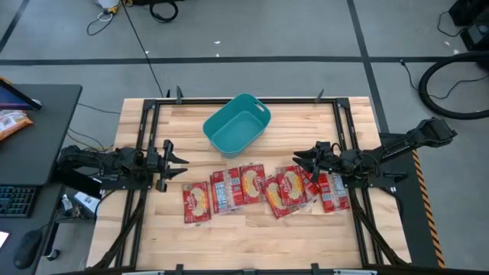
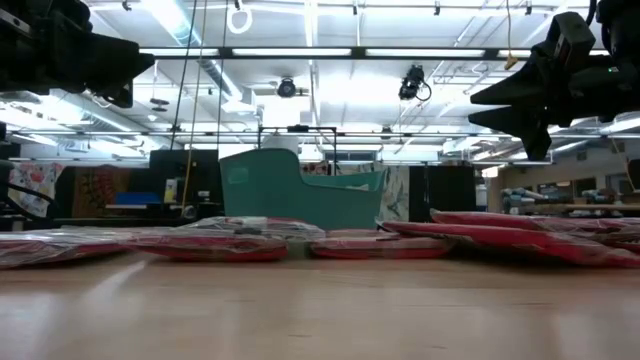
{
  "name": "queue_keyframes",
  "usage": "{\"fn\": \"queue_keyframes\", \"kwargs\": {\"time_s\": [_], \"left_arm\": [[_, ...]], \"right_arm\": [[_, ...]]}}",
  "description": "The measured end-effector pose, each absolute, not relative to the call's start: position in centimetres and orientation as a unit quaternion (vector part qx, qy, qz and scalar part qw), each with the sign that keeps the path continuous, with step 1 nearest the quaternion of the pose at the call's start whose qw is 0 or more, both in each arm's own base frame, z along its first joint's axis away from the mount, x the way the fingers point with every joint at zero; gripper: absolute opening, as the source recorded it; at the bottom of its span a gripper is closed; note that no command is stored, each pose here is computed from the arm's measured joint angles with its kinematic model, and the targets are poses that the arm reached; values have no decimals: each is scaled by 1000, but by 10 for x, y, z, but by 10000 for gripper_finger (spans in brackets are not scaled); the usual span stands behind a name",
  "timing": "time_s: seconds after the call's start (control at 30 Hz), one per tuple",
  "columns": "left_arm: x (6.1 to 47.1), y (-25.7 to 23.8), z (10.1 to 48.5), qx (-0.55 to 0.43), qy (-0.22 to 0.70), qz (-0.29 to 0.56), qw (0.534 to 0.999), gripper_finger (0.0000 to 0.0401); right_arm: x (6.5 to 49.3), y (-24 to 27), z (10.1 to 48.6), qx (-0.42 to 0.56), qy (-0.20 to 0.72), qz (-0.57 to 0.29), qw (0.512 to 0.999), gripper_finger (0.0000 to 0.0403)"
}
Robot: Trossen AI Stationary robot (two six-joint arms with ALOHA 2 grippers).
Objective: Sort popcorn bags into baskets
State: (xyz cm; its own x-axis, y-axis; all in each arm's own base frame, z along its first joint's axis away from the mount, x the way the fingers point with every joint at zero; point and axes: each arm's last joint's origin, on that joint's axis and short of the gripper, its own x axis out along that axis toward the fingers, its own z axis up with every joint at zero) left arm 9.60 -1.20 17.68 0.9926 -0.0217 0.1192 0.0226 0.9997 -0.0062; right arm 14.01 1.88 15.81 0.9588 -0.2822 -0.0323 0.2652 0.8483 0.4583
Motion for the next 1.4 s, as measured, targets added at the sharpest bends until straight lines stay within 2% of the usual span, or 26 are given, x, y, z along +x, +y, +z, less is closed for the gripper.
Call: {"fn": "queue_keyframes", "kwargs": {"time_s": [0.6,0.77,0.9,1.17,1.4], "left_arm": [[96,-12,177,-4,-63,-11,998,117],[92,-10,194,-74,-151,11,986,117],[88,-9,205,-70,-206,12,976,117],[94,-10,201,-127,-180,1,975,117],[121,-17,205,-186,-53,-35,980,117]], "right_arm": [[140,19,158,236,-18,-143,961,158],[140,19,158,236,-18,-142,961,158],[140,19,158,236,-18,-142,961,158],[140,19,158,236,-18,-143,961,158],[140,19,158,236,-18,-142,961,158]]}}
